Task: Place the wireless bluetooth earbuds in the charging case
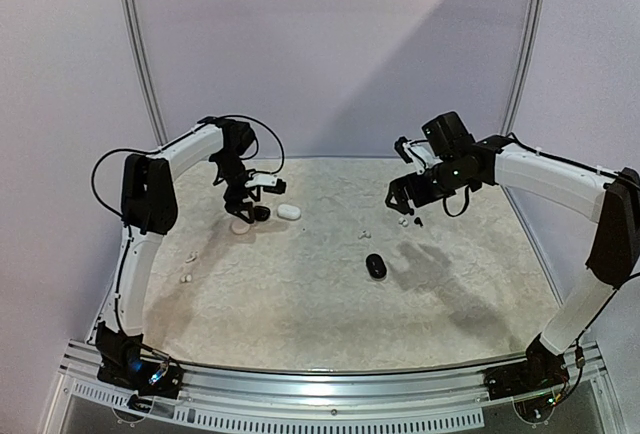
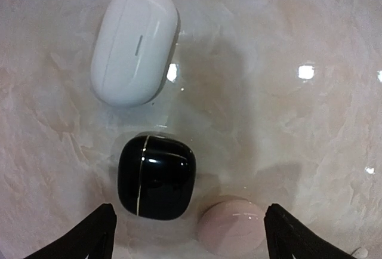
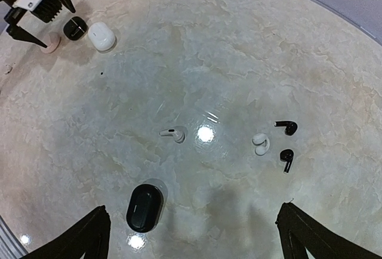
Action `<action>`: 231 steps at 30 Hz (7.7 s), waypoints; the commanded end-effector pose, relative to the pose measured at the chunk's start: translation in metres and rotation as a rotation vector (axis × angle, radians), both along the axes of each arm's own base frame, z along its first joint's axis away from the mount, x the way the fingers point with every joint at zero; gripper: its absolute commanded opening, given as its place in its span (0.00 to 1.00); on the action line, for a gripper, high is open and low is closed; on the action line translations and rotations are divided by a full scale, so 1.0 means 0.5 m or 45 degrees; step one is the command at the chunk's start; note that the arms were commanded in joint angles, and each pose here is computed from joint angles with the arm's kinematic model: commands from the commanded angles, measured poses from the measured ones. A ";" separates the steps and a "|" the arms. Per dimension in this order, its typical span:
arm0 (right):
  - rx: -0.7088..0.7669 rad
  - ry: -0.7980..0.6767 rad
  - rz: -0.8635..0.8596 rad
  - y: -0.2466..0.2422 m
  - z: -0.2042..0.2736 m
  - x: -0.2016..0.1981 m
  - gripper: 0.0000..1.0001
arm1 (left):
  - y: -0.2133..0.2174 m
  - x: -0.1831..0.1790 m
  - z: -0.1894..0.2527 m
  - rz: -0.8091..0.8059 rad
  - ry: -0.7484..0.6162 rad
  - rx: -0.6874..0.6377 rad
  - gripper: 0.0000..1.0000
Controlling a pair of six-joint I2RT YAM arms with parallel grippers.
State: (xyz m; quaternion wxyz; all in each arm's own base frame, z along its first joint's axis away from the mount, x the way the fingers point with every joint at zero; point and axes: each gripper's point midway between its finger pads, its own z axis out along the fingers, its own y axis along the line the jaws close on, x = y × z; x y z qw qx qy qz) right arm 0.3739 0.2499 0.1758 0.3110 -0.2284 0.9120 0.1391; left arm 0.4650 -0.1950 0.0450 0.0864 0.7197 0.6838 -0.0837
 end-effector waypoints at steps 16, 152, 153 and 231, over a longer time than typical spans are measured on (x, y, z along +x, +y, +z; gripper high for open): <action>0.019 0.028 0.068 0.035 0.007 -0.031 0.99 | -0.043 0.013 -0.071 -0.016 0.004 -0.035 0.55; 0.765 -0.401 1.535 0.531 0.235 -0.370 0.00 | -0.165 -0.566 0.490 0.298 -0.228 -1.754 0.29; 0.765 -0.403 1.534 0.531 0.235 -0.369 0.00 | -0.166 -0.566 0.491 0.297 -0.230 -1.755 0.31; 0.582 -0.289 1.268 0.525 0.202 -0.286 0.59 | -0.174 -0.579 0.390 0.361 -0.130 -1.608 0.00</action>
